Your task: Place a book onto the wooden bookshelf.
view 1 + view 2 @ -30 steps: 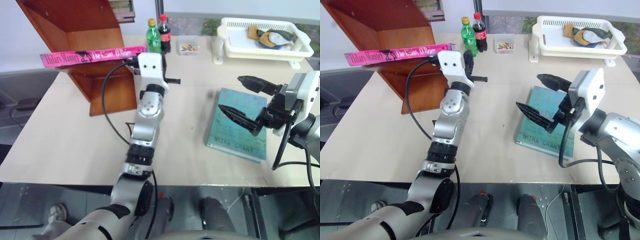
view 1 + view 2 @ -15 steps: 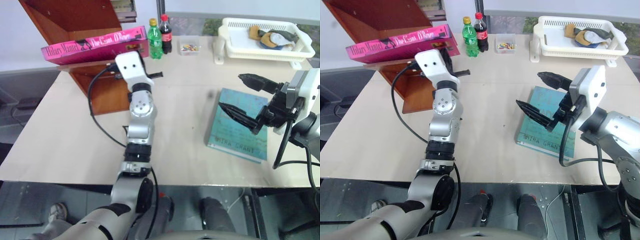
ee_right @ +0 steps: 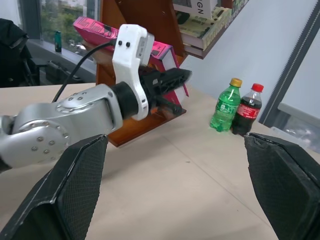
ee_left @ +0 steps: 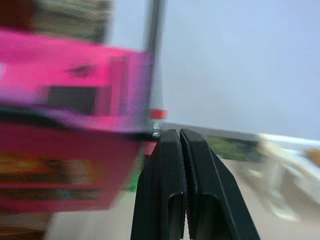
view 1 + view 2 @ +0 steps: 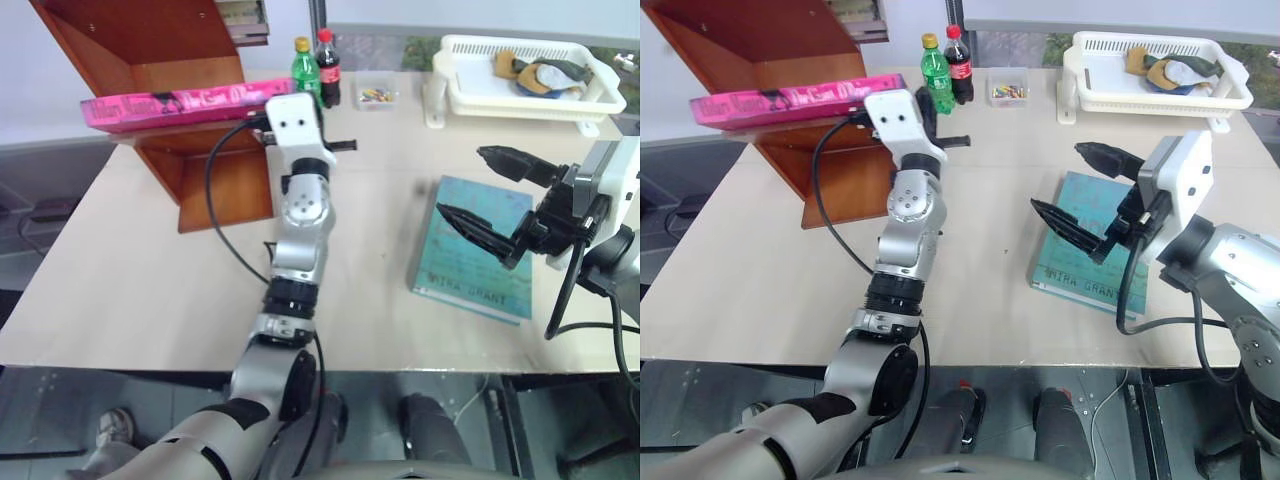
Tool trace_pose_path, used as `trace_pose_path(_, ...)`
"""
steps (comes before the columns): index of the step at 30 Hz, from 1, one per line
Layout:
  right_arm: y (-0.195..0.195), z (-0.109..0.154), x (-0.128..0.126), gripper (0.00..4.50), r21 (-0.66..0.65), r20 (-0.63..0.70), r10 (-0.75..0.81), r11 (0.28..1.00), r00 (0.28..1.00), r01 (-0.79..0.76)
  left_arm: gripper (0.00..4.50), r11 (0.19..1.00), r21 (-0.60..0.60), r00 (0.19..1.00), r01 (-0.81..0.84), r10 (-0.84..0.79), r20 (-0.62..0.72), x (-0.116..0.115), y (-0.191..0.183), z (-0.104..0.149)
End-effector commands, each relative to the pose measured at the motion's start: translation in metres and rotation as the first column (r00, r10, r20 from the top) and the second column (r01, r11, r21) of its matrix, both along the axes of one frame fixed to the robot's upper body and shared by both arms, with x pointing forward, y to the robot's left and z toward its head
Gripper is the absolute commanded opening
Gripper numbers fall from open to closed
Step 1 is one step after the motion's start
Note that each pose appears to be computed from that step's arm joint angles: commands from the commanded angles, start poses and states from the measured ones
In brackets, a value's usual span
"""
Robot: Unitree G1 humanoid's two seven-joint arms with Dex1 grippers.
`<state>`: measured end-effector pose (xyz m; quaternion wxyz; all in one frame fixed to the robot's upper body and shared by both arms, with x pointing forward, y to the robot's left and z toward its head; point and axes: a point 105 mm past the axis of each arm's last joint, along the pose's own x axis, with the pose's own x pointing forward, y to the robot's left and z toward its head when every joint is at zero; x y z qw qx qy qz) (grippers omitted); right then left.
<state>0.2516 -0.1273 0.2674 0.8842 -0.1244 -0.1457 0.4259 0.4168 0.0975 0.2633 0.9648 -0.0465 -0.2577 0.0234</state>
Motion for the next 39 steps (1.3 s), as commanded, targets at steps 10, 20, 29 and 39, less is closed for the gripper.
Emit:
trace_pose_path(10, -0.003, 0.000, -0.004, 4.50, -0.034, 0.014, -0.028, 0.999, 1.000, 0.028, 0.13, 0.831, 0.048, 0.831, 0.554, -0.550, -0.083, -0.043, -0.020, -0.034)
trace_pose_path(20, -0.042, -0.053, -0.009, 4.50, -0.153, -0.215, -0.145, 0.982, 0.966, 0.113, 3.13, 0.718, 0.104, 0.704, 0.688, -0.627, -0.332, -0.086, 0.043, -0.074)
trace_pose_path(29, -0.133, -0.075, -0.054, 4.50, -0.354, -0.249, -0.414, 0.880, 0.875, 0.316, 4.48, 0.687, 0.155, 0.637, 0.710, -0.532, -0.558, -0.163, 0.134, -0.101)
trace_pose_path(39, -0.161, -0.079, -0.063, 4.50, -0.426, -0.265, -0.452, 0.847, 0.852, 0.317, 4.48, 0.683, 0.162, 0.617, 0.712, -0.500, -0.607, -0.171, 0.152, -0.107)
